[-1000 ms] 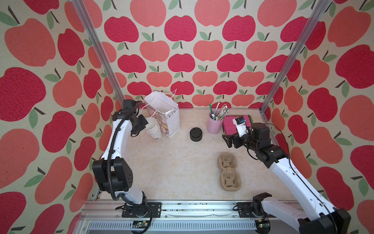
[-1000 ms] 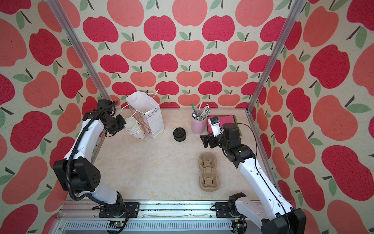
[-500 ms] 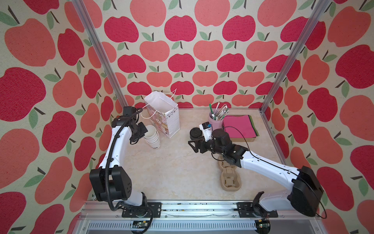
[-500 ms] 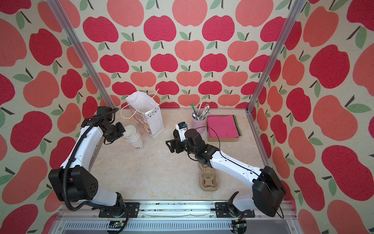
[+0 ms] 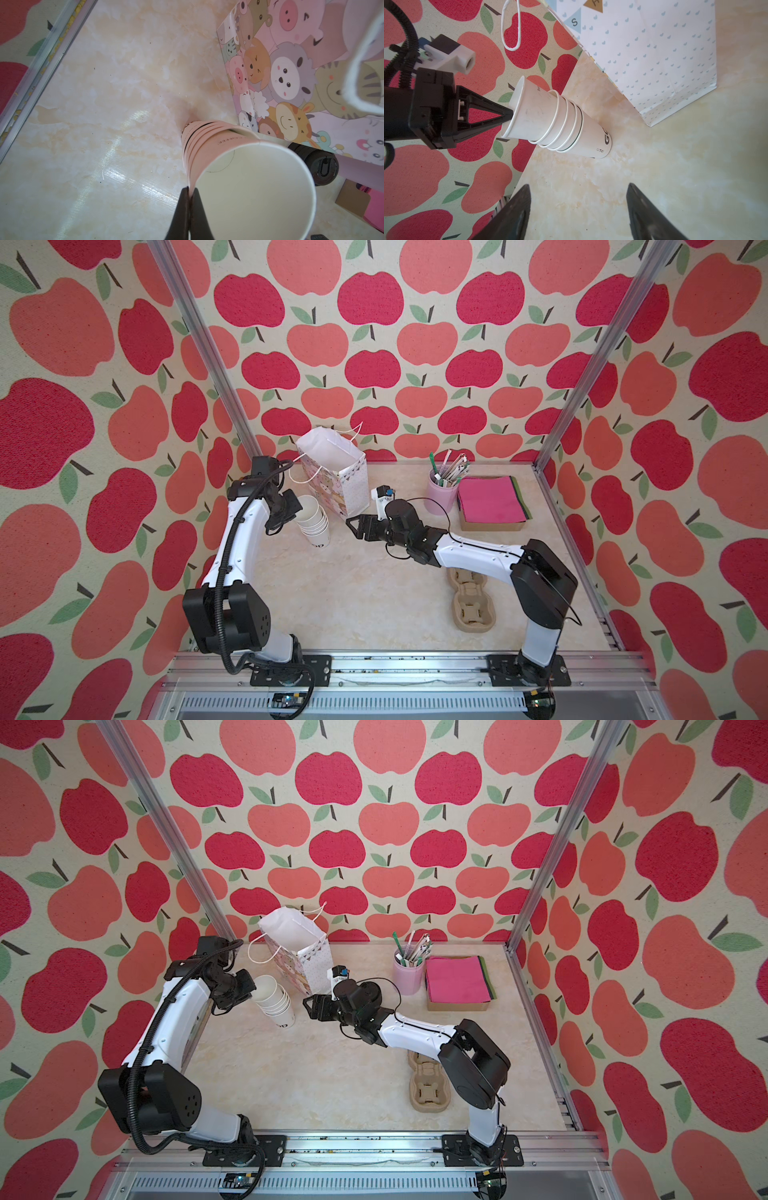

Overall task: Pack a coffee takeout order
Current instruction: Pick up the coffee cup, then place the coffee cup at the center of the table.

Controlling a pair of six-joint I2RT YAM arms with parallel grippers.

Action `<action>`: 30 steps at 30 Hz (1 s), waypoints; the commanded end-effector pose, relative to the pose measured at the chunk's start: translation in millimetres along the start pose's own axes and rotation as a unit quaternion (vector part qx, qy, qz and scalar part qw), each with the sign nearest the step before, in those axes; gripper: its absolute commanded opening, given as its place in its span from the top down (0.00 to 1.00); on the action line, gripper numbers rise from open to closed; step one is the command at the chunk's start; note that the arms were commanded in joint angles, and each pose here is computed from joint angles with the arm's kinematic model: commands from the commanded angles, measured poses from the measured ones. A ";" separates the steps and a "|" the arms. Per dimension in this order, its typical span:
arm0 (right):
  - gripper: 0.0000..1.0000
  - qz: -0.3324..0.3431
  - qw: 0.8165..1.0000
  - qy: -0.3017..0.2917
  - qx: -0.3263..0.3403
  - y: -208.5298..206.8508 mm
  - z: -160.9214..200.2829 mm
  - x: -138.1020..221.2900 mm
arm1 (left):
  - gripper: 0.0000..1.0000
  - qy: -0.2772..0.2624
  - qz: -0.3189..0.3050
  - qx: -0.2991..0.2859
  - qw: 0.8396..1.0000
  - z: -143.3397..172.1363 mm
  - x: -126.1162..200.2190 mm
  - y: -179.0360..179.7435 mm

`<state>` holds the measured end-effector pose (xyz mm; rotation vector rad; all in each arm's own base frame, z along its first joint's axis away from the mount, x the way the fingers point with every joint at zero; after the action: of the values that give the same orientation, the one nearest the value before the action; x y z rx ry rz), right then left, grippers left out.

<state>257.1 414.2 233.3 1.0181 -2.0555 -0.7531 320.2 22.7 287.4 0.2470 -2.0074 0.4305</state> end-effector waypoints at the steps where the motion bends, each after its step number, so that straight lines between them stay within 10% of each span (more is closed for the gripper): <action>1: 0.23 -0.013 0.999 -0.031 0.036 20.8 -20.3 10.4 | 1.00 -0.034 0.002 -0.013 0.999 -3.5 36.6 -1.6; 15: 0.08 0.024 0.978 -0.084 0.190 54.5 -59.1 80.4 | 1.00 -0.092 0.068 -0.048 0.992 10.1 123.1 -29.8; 30: 0.01 0.157 0.947 -0.117 0.255 11.6 -74.4 189.7 | 1.00 0.017 0.079 -0.151 0.985 99.4 55.8 -106.5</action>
<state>231.3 268.5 366.8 0.9693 -2.6184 -0.3279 250.8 -102.8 330.7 -0.1414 -2.0422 0.2134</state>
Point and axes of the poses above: each gripper's point midway between its finger pads, its own x axis back along the fingers, its own y axis along the line the jaws close on, z = x × y, the point moved 8 cm from there along x, back along the fingers, and after that the axes turned 8 degrees about -x, right-handed, at the moved point
